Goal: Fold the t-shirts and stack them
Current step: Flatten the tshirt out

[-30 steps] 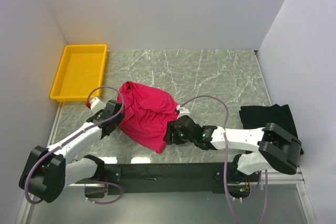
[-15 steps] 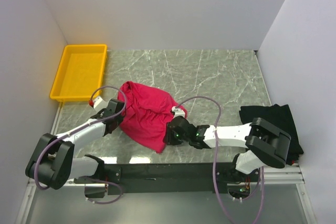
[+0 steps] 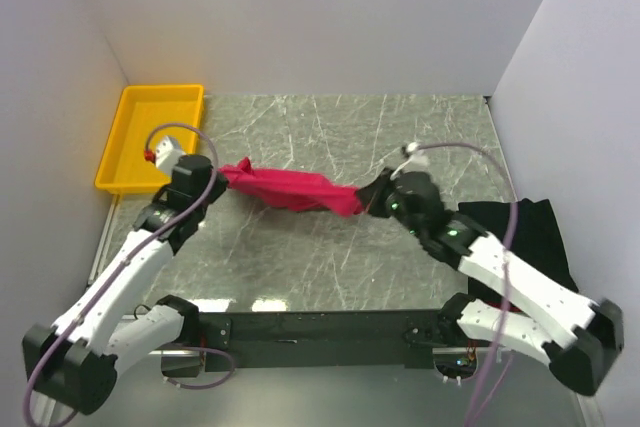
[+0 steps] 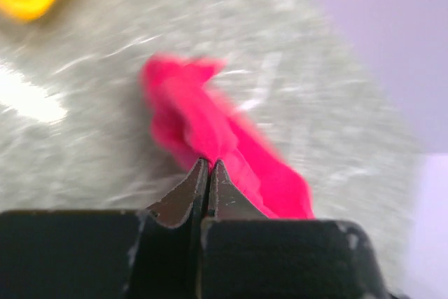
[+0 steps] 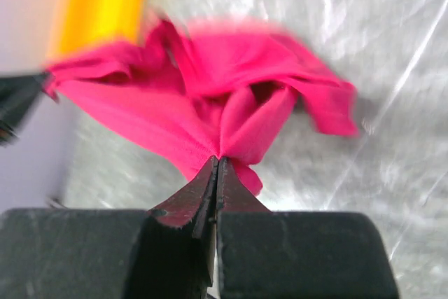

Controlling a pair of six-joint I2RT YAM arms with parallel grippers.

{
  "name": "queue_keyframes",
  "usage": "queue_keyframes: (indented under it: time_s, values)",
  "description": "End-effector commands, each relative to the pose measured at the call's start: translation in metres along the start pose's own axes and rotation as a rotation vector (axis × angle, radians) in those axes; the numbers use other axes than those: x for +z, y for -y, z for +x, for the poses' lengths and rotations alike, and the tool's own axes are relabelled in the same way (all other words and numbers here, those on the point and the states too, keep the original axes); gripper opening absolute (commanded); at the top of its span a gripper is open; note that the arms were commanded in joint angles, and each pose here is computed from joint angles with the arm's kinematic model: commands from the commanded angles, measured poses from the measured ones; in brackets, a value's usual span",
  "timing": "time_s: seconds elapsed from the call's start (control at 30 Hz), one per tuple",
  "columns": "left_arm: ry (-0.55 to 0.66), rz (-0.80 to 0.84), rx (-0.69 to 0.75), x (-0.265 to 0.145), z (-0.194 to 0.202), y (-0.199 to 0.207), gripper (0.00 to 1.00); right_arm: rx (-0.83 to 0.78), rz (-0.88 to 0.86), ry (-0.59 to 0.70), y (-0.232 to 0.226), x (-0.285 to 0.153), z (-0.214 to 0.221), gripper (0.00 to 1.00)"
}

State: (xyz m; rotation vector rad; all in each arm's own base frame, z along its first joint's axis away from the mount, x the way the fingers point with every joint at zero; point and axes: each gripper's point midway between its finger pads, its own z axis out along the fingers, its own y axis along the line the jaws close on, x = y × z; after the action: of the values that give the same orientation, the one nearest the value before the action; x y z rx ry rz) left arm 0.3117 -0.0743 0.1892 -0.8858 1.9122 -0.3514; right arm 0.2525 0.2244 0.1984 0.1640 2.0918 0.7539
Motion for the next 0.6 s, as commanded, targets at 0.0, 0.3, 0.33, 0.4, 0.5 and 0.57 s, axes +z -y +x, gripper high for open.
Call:
queue_keyframes:
  time_s: [0.0, 0.3, 0.33, 0.4, 0.5, 0.57]
  values:
    - [0.035, 0.106, 0.008, -0.038, -0.037, 0.031, 0.01, -0.04, 0.027, 0.167, -0.008, -0.048, -0.069, 0.0]
    - [0.187, 0.407, -0.105, -0.144, -0.123, 0.09, 0.01, -0.059, 0.084, 0.447, -0.023, -0.152, -0.177, 0.0]
    - [0.197, 0.427, -0.113, -0.151, -0.128, 0.093, 0.01, -0.065, 0.08, 0.46, -0.026, -0.157, -0.184, 0.0]
    - [0.209, 0.465, -0.128, -0.16, -0.134, 0.099, 0.01, -0.067, 0.052, 0.487, -0.04, -0.169, -0.2, 0.0]
    - [0.213, 0.495, -0.14, -0.161, -0.139, 0.111, 0.0, -0.089, 0.063, 0.503, -0.05, -0.17, -0.217, 0.0]
    - [0.246, 0.487, -0.152, -0.153, -0.147, 0.119, 0.01, -0.102, 0.085, 0.538, -0.052, -0.171, -0.234, 0.0]
